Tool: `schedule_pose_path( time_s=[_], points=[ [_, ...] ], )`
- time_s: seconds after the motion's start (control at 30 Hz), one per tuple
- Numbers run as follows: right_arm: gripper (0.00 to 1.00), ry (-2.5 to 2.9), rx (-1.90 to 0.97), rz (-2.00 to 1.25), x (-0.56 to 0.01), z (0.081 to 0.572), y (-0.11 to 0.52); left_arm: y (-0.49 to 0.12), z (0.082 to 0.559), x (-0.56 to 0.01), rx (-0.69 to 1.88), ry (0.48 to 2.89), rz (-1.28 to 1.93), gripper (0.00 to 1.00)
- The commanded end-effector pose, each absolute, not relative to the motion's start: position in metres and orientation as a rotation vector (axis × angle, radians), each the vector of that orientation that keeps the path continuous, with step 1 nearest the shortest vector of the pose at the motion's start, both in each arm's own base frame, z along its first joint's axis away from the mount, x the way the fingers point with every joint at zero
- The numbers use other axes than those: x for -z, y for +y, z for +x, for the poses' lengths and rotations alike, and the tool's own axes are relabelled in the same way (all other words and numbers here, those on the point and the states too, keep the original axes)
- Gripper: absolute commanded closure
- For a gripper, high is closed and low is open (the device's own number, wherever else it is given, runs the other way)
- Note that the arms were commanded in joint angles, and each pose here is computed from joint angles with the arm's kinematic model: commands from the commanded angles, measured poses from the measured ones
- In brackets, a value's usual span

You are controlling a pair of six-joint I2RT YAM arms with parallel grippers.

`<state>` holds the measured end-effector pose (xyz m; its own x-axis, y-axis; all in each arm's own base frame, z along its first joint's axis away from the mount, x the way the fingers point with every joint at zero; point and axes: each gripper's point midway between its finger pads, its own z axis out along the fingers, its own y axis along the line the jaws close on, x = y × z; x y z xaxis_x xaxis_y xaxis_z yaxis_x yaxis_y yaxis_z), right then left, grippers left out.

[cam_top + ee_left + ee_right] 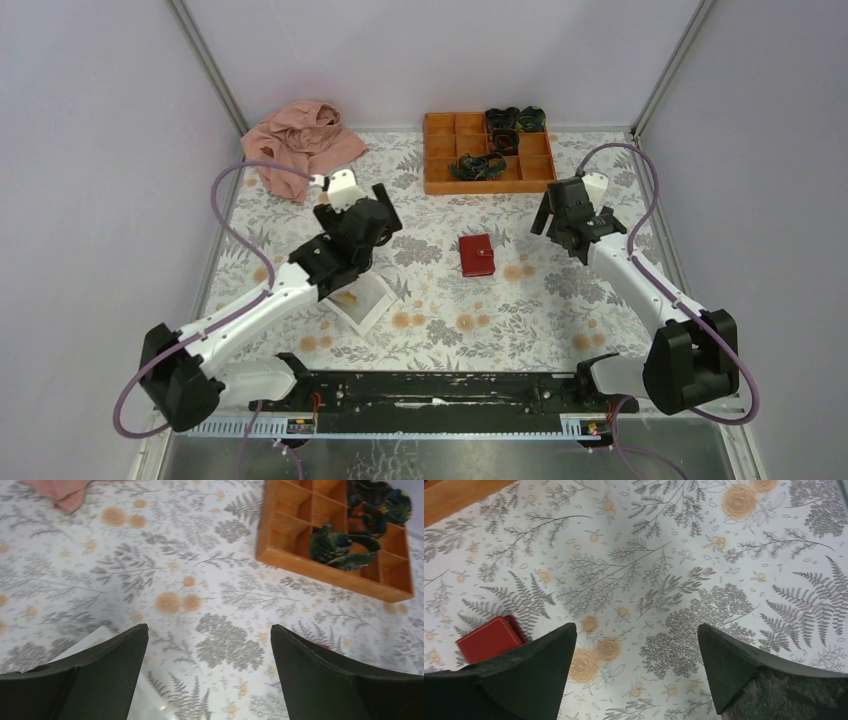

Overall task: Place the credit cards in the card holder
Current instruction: Reset both arms

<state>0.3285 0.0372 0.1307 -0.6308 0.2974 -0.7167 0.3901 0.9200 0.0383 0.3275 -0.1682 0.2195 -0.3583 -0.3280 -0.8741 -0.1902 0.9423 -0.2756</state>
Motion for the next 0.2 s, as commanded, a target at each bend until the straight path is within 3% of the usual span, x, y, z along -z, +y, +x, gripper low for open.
schedule_pose_path(
  time_s=[0.0, 0.17],
  points=[
    [0.01, 2.247, 0.271, 0.548, -0.139, 0.311, 0.013, -0.128, 0.314, -0.220, 0.054, 1.872, -0.453, 0.00],
    [0.01, 2.182, 0.243, 0.544, -0.144, 0.295, 0.007, -0.116, 0.304, -0.220, 0.046, 1.863, -0.453, 0.00]
  ],
)
